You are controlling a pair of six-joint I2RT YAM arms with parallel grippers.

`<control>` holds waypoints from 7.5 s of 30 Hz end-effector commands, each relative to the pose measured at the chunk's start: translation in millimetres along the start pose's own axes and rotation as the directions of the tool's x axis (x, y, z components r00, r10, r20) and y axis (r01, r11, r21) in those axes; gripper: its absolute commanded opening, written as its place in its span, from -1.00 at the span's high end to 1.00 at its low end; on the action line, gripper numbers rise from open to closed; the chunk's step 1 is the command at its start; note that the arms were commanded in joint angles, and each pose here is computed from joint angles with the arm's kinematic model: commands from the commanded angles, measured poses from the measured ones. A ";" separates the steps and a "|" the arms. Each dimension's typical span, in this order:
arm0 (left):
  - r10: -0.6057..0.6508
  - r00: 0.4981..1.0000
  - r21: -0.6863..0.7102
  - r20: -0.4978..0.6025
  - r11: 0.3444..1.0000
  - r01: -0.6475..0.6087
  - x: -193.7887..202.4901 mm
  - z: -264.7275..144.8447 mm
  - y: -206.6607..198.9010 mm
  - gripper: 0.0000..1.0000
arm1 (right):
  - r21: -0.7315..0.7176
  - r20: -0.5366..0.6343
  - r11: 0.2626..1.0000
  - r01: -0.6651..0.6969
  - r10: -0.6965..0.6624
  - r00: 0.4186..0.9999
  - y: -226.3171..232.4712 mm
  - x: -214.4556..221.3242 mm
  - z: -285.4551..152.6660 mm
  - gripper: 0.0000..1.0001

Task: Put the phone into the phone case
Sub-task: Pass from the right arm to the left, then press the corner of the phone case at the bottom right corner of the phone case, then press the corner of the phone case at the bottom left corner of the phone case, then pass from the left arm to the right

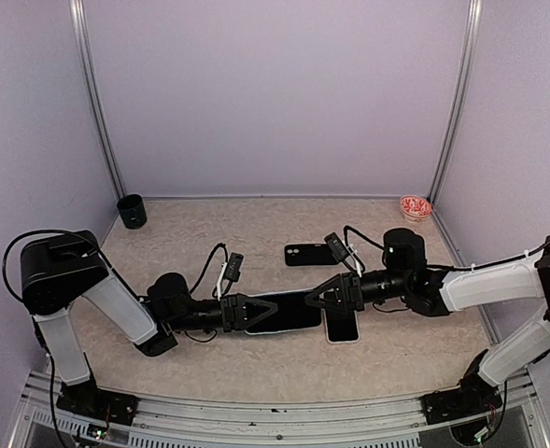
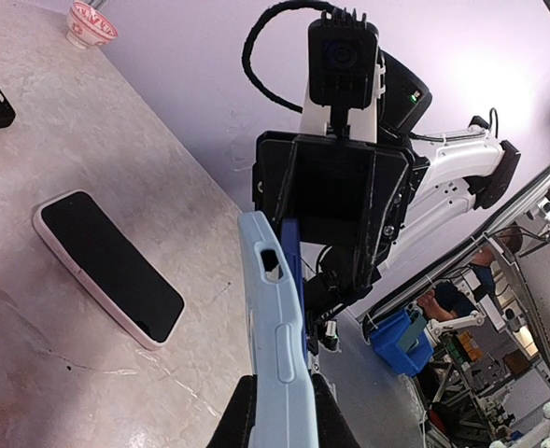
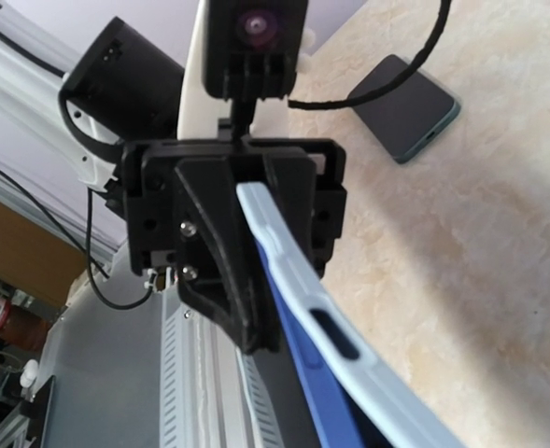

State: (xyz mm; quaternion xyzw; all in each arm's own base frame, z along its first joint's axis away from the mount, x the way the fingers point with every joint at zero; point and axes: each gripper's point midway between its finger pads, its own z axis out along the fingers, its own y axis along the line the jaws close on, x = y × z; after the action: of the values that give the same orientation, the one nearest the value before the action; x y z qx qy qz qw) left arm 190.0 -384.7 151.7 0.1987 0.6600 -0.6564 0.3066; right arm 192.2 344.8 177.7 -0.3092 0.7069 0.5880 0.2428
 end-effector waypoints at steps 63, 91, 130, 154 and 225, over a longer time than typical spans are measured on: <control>0.138 0.990 0.217 -0.035 0.968 -0.127 -5.9 2.6 -52.0 1.00 | -0.117 -0.063 0.993 0.003 -0.010 0.998 8.3 18.9 -22.5 0.21; 0.127 0.990 0.138 -0.059 0.983 -0.118 -3.6 11.6 -32.6 0.84 | -0.044 -0.076 0.999 0.004 -0.007 0.997 -4.6 16.9 -19.3 1.00; 0.199 0.977 0.117 0.078 0.971 -0.207 -23.4 -9.2 -49.1 1.00 | -0.083 -0.131 0.996 -0.039 0.028 0.991 0.2 43.5 1.9 0.33; 0.202 0.978 0.099 0.059 0.973 -0.208 -18.9 -7.9 -46.1 1.00 | 0.086 -0.127 0.996 0.036 -0.025 0.992 -17.8 37.0 3.5 0.66; 0.122 0.984 0.013 -0.131 0.992 -0.122 -10.3 16.6 -32.6 1.00 | 0.280 -0.111 0.897 0.342 -0.324 0.940 -10.8 6.9 -33.0 -0.99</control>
State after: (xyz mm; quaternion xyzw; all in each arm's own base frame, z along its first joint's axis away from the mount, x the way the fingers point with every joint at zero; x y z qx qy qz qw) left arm 183.8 -395.8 154.4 0.2660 0.6883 -0.6055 0.2981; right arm 195.2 312.5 176.5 -0.4032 0.7254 0.4343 0.3500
